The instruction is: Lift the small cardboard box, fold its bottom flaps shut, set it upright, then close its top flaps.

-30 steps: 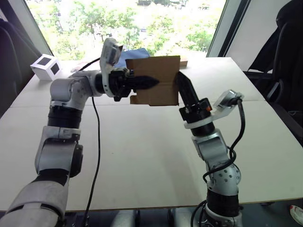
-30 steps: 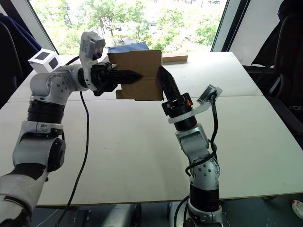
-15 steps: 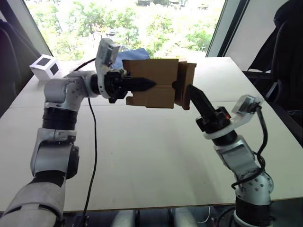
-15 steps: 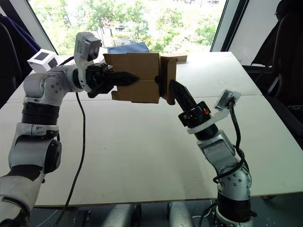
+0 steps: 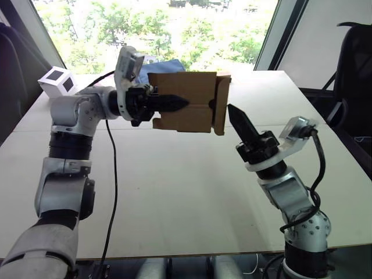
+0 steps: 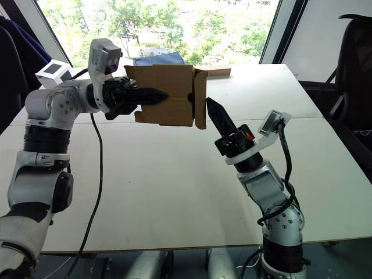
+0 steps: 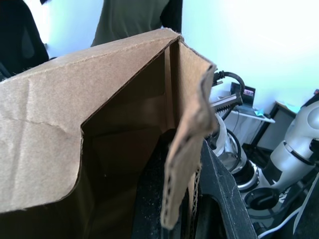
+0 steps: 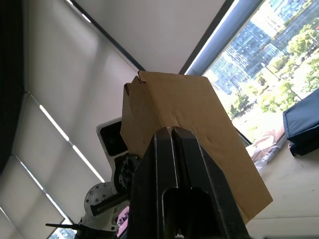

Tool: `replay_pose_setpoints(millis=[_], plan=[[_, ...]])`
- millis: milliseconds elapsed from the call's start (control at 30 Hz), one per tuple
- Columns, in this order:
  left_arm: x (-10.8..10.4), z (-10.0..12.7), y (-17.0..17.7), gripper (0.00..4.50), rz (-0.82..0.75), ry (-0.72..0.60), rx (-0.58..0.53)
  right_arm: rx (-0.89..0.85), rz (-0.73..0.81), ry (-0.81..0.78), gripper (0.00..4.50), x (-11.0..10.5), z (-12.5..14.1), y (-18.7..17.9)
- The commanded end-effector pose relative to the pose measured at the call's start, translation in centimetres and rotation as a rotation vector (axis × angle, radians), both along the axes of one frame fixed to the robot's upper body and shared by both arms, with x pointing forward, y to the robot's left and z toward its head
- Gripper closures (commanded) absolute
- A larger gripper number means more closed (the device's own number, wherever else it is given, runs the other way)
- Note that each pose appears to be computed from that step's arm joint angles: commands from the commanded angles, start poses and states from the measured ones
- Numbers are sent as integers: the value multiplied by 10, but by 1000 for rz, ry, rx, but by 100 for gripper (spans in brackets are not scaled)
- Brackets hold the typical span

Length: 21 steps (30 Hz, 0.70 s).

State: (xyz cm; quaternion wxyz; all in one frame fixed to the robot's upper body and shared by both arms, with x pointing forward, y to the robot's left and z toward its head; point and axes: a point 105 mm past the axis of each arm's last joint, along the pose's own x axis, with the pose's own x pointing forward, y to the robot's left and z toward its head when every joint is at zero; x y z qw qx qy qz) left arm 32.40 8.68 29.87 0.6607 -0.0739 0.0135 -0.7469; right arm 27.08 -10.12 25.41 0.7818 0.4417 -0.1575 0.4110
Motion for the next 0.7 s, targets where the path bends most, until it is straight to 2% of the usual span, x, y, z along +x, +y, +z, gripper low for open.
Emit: replay_pose_setpoints(millis=[33,100,333,700], plan=[[-5,11,1,450,-13,-41,-19,61,3,-32,329,-4,9,1],[-5,11,1,450,-12,-41,-21,87,13,-33,257,-4,10,1],[-5,12,1,450,-9,-39,-24,94,39,-25,257,-7,7,10],[-6,13,-1,450,-19,-38,-30,84,-11,-12,257,8,3,15]])
